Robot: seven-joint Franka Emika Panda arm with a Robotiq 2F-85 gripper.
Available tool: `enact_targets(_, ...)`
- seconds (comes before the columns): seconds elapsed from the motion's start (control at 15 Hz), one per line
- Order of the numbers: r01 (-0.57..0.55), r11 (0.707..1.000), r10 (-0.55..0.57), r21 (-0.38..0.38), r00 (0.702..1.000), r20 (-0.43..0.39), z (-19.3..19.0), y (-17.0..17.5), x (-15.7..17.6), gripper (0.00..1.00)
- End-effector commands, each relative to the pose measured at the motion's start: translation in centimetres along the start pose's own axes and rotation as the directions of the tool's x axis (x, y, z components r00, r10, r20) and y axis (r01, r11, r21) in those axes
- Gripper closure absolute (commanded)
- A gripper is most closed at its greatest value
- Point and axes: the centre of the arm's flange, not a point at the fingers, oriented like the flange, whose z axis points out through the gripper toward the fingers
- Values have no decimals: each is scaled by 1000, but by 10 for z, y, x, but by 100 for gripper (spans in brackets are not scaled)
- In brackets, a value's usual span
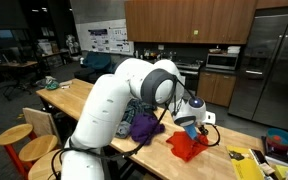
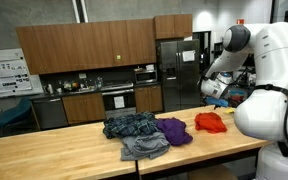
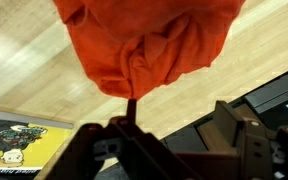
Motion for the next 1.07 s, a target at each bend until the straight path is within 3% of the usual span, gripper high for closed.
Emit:
enact_targets(0.0, 38, 999, -38, -20, 999, -33, -17, 10, -32, 0)
enact_targets(0.33, 207, 978, -204, -13, 973, 112, -35, 29, -79, 0)
enact_targets(0.67, 268, 964, -265, 7, 952, 156, -72, 47, -83, 0)
enact_targets(0.73, 269, 963, -267, 11, 950, 163, -86, 95, -65, 0)
enact_targets(1.0, 289, 957, -285, 10, 939, 193, -112, 179, -36, 0)
